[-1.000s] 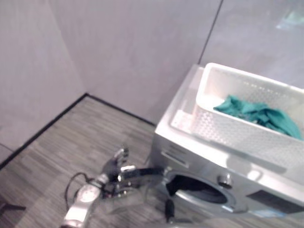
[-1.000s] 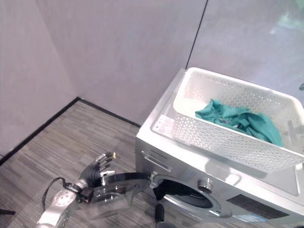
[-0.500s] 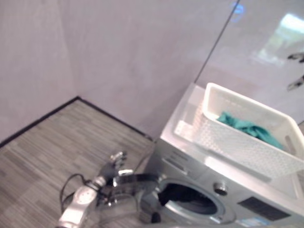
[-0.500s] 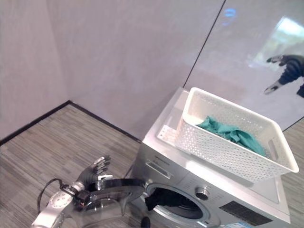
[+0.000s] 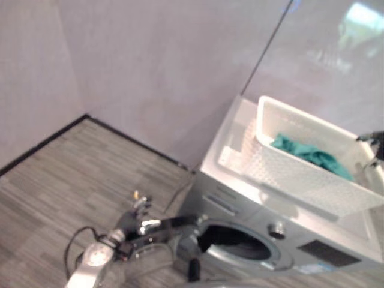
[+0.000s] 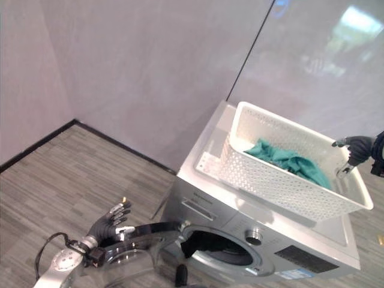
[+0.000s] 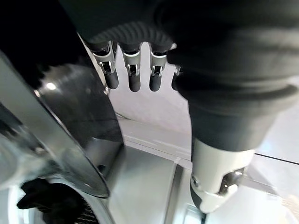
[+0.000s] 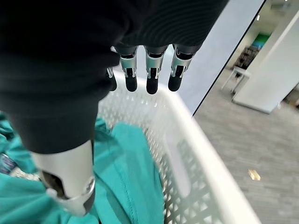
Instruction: Grab the laundry basket,head to the washer,open it,put in the laundry and shut it.
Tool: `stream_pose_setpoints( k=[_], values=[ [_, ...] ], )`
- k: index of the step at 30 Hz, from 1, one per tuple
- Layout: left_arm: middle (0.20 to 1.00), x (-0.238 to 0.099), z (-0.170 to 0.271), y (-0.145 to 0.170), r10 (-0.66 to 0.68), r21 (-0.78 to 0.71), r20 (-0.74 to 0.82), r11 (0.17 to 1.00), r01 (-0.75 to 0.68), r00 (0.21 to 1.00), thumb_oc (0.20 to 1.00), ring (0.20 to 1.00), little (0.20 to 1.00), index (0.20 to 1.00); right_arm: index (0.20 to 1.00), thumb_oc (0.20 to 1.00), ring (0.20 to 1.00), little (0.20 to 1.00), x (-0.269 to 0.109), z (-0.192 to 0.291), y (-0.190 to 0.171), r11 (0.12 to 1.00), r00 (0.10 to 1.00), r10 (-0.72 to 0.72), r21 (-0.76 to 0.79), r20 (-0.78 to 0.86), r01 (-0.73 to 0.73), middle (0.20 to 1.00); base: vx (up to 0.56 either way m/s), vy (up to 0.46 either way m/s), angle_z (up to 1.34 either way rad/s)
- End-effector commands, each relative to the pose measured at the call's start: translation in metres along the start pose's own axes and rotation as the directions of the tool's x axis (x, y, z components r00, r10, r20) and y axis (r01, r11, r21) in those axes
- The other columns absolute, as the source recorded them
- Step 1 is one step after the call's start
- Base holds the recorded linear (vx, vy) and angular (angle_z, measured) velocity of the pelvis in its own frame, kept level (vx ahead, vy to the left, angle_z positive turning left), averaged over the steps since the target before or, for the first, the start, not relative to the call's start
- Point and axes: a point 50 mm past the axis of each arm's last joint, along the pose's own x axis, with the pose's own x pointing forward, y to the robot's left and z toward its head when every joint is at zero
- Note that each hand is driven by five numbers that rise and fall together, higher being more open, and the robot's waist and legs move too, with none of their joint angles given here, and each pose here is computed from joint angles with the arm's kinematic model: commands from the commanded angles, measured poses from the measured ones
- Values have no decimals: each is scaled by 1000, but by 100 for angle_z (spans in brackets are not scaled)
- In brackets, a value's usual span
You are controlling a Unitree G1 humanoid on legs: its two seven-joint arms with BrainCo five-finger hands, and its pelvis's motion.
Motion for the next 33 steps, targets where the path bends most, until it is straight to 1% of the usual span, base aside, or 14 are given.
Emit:
stream_pose_setpoints(
  k=[1,5,11,17,22,25,26,29,33],
  values=[
    [1000,9,32,-11,-75,60,133,996,67,988,1000,1000,1000,1000,1000,1000,1000,1000,-27,-38,-36,989,979,-128,50,-160,137,1000,26,-21,21],
    [1000,9,32,-12,-71,47,132,997,65,989,1000,1000,1000,1000,1000,1000,1000,1000,-25,-55,-26,991,966,-102,60,-236,119,1000,45,-45,14],
    [1000,10,30,-14,-55,-2,137,998,56,989,1000,1000,1000,1000,1000,1000,1000,1000,-20,-53,-20,990,969,-96,84,-227,117,1000,41,-51,14],
    [1000,11,32,-16,-55,-13,146,998,58,988,1000,1000,1000,1000,1000,1000,1000,1000,-17,-48,-21,988,973,-103,95,-207,125,1000,11,-29,10],
    [1000,12,34,-19,-60,-17,153,998,64,986,1000,1000,1000,1000,1000,1000,1000,1000,-11,-32,-19,991,984,-99,74,-148,111,1000,-20,-11,0],
    [1000,13,35,-22,-70,-21,157,997,74,985,1000,1000,1000,1000,1000,1000,1000,1000,-2,-9,-16,995,994,-84,52,-68,87,1000,-51,-19,-1],
    [1000,13,35,-22,-70,-21,157,997,74,985,1000,1000,1000,1000,1000,1000,1000,1000,-2,-9,-15,995,994,-83,52,-68,87,1000,0,0,0],
    [1000,12,35,-22,-73,-22,155,997,78,985,1000,1000,1000,1000,1000,1000,1000,1000,7,14,-4,998,998,-52,47,28,51,1000,-39,-35,-2],
    [1000,12,38,-21,-68,-13,167,997,71,984,1000,1000,1000,1000,1000,1000,1000,1000,15,30,6,998,995,-29,58,90,24,1000,-81,-26,2]
  ],
)
